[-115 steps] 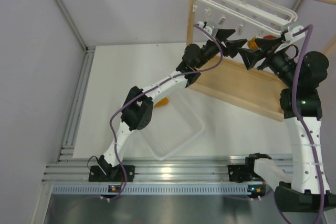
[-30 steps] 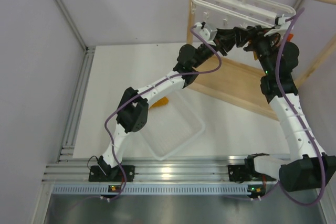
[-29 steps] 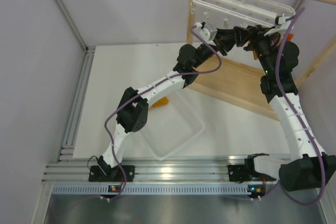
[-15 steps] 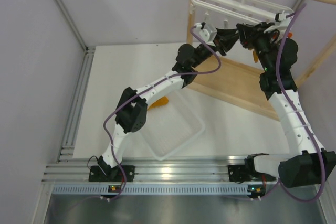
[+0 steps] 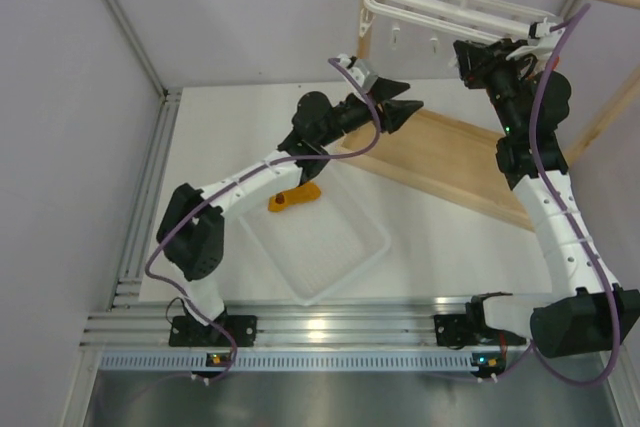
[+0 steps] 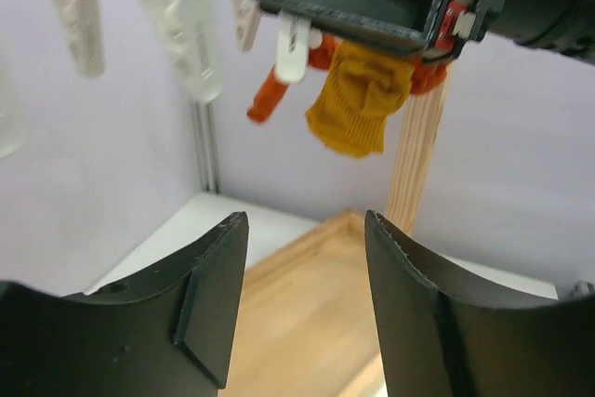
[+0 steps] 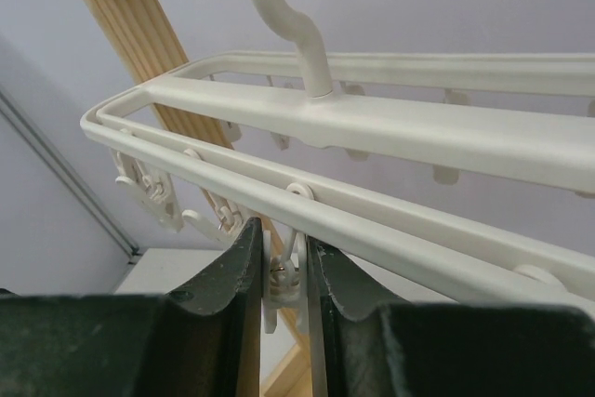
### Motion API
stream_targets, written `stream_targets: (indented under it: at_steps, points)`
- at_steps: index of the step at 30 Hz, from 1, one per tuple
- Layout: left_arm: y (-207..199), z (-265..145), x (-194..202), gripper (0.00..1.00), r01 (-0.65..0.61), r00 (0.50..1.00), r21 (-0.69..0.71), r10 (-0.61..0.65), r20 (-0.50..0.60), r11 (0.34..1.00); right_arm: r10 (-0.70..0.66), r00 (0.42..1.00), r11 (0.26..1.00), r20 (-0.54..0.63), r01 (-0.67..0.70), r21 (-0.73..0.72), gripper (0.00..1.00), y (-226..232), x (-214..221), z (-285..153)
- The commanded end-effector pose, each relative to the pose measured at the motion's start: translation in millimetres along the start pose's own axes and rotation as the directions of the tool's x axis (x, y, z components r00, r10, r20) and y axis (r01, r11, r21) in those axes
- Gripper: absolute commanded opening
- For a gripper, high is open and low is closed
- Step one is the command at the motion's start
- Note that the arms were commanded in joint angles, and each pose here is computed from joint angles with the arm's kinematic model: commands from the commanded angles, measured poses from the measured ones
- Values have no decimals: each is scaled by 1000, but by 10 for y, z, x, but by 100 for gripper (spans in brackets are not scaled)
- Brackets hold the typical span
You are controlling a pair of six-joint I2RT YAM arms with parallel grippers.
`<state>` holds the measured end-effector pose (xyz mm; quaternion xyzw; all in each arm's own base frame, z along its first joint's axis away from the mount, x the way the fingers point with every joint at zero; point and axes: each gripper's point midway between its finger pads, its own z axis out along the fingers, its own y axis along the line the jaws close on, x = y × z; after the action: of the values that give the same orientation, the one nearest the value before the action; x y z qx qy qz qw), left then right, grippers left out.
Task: Clip the socks to the hanger
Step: Open the clamp at the hanger, then pick up the sock from the bin.
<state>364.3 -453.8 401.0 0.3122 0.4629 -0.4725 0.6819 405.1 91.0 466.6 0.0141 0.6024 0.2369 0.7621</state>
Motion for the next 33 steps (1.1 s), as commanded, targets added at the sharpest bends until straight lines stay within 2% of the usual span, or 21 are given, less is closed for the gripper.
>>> stream_targets:
  at_steps: [1,4,5,6,7,9,11,12,15,20,21,24,27,33]
  points:
    - [-29,-398,-318,58,13,997,-15,-14,-72,1000,2,995,1000,95,1,-27,0,129,-374,-13]
    - [132,-712,-361,59,32,988,-97,-46,-150,995,-4,995,1000,98,7,-27,0,121,-378,-29]
    - [291,-920,-178,59,86,968,-172,-123,-219,981,-7,996,1000,94,9,-25,0,112,-357,-33]
    - [322,-1045,-258,59,105,964,-203,-150,-218,974,-11,995,1000,96,13,-25,0,110,-360,-41]
    - [365,-1204,-132,59,141,947,-233,-200,-251,962,-22,995,999,97,24,-26,0,108,-357,-49]
    - [542,-1544,-113,58,163,922,-336,-264,-284,928,-38,994,999,100,41,-30,0,107,-341,-67]
    - [721,-1938,100,57,145,882,-471,-329,-338,870,-48,994,998,97,51,-28,0,99,-323,-86]
    - [733,-2073,51,55,131,879,-509,-337,-337,851,-51,994,998,93,53,-26,0,92,-309,-87]
    - [782,-2598,279,51,87,812,-643,-428,-397,761,-55,994,998,89,58,-28,0,92,-288,-111]
    - [558,-3180,637,49,19,701,-690,-502,-507,724,-49,996,998,79,52,-31,0,87,-243,-104]
    - [501,-3312,729,49,8,660,-708,-536,-526,706,-48,996,998,81,50,-35,0,100,-250,-104]
    - [441,-3561,898,49,-32,583,-744,-592,-557,667,-49,996,998,80,52,-37,0,100,-251,-92]
    - [464,-3705,992,51,-82,545,-759,-608,-577,646,-54,995,998,79,57,-39,0,106,-257,-89]
    - [478,-3965,1312,55,-141,438,-775,-663,-607,616,-68,995,997,74,71,-37,0,93,-242,-70]
